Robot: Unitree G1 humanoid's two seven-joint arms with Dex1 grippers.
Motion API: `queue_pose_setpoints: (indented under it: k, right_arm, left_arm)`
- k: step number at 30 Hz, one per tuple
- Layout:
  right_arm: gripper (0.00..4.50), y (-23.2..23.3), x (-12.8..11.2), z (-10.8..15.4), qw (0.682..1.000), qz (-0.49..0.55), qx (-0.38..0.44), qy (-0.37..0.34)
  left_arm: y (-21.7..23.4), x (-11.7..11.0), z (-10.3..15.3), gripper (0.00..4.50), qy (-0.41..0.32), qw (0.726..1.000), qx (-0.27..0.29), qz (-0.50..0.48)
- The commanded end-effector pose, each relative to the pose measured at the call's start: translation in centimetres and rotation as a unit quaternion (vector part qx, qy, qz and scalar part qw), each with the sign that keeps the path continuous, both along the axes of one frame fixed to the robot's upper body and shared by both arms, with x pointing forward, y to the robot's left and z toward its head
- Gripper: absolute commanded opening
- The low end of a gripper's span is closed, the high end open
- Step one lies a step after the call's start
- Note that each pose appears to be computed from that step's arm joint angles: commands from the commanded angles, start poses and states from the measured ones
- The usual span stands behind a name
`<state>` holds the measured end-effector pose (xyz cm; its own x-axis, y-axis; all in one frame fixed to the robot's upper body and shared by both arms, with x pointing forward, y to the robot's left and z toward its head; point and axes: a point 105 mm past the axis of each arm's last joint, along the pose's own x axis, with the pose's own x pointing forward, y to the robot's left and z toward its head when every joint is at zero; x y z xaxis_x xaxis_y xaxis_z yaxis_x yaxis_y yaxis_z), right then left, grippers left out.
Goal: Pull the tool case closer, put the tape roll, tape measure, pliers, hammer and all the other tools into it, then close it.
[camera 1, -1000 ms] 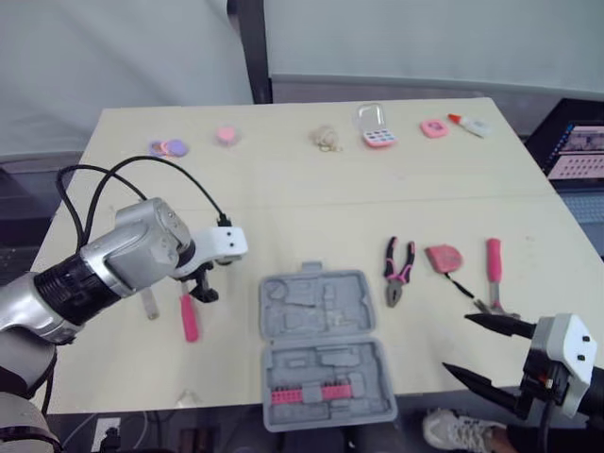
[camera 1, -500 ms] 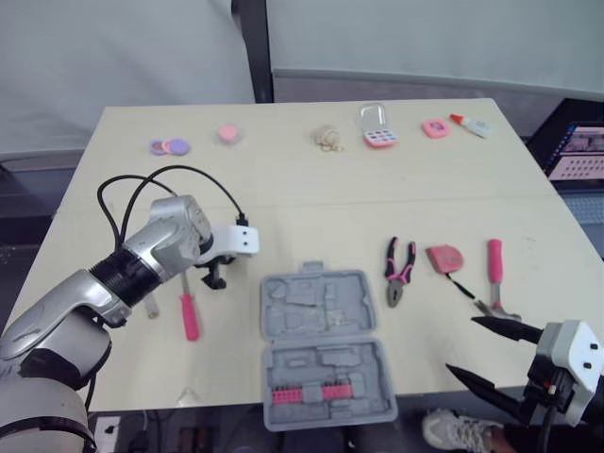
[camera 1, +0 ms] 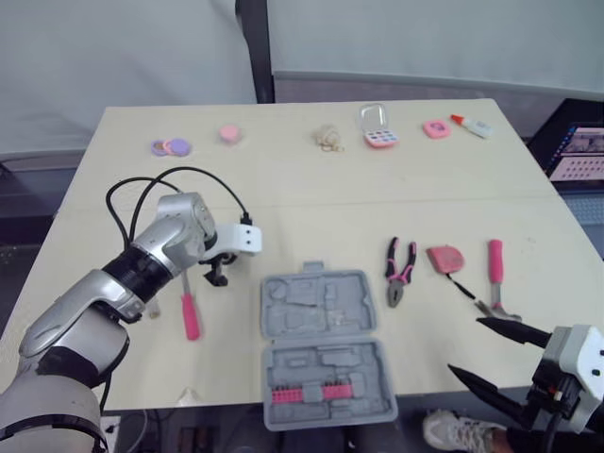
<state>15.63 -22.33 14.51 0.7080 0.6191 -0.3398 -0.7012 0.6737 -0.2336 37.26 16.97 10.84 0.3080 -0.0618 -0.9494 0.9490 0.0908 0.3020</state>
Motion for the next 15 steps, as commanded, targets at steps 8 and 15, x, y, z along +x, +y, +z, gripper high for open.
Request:
queue_pose_setpoints:
  k: [8,15]
  right_arm:
    - [4.47,0.42,-0.08,0.71,1.0,0.001,0.006,-0.016]
    - [4.5,0.47,0.01,0.59,1.0,-0.002,0.005,-0.018]
  left_arm:
    - [1.01,0.24,-0.12,4.5,0.003,1.0,0.012,0.006]
    - [0.86,0.45,-0.24,3.22,0.006,1.0,0.01,0.006]
